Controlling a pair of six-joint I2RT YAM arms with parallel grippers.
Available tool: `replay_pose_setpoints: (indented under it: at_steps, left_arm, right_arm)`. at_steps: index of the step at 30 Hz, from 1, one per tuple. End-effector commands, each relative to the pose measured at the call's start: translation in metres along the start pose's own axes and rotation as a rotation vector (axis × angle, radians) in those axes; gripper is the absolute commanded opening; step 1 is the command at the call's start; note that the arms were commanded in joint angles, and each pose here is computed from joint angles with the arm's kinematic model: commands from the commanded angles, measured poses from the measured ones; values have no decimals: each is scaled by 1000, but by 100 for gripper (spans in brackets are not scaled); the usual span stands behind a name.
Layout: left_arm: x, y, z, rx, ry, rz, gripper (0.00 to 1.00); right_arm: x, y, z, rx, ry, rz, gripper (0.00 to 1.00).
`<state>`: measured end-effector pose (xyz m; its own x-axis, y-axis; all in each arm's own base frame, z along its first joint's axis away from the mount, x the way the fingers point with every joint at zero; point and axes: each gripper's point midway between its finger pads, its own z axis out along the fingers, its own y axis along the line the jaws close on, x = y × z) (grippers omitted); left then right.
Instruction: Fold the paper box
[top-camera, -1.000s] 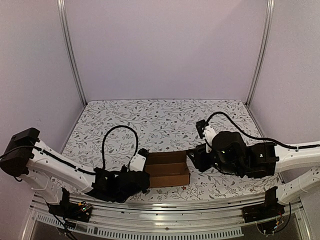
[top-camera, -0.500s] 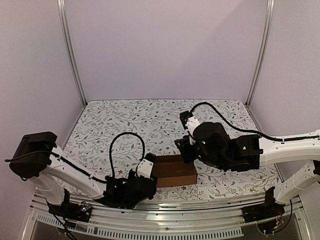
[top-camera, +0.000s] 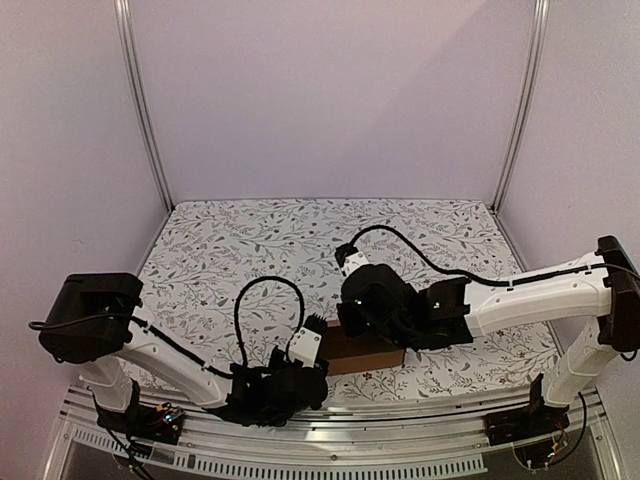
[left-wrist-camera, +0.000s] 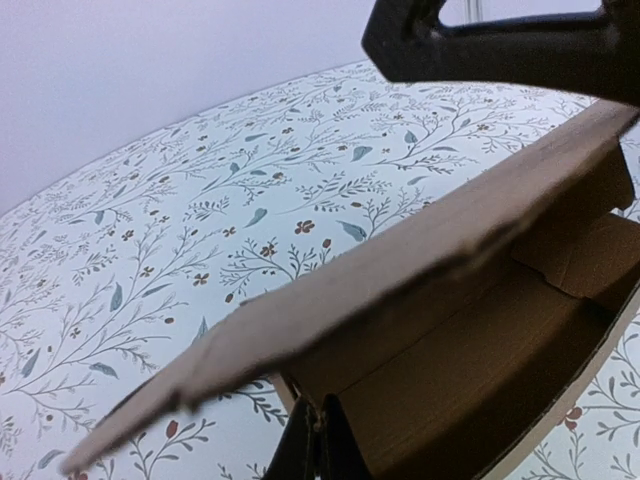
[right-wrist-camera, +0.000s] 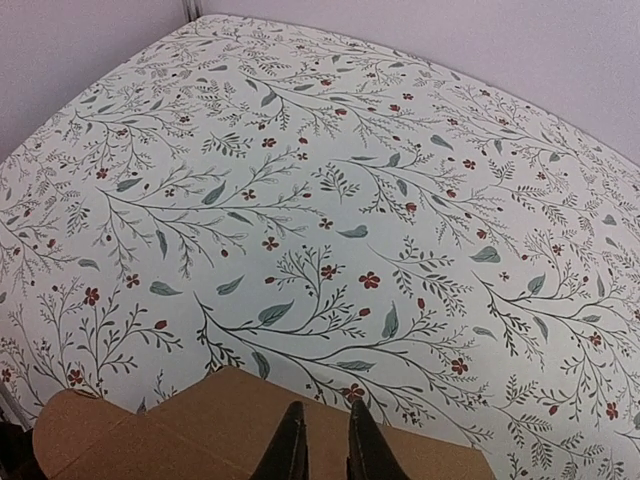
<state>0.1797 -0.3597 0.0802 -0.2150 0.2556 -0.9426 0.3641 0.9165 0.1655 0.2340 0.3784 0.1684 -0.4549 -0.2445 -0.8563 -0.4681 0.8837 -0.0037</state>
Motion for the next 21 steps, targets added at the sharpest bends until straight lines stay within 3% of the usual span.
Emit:
replay_pose_setpoints:
  at_steps: [1,4,8,11,21]
  left_arm:
    - [18,-16,-4,50,37,65,0]
    - [21,-19,-4,65,45,61,5]
    - [20,-24,-8,84,47,55,25]
    - [19,-26,-13,93,48,53,34]
    - [18,-22,-28,116,74,17,50]
  right_arm:
    - [4,-4,11,45,-3,26,13]
    - [13,-4,16,54,12,27,11]
    - [26,-7,21,64,31,33,9]
    - [34,-7,23,63,43,42,8]
    - [59,-10,28,57,82,87,5]
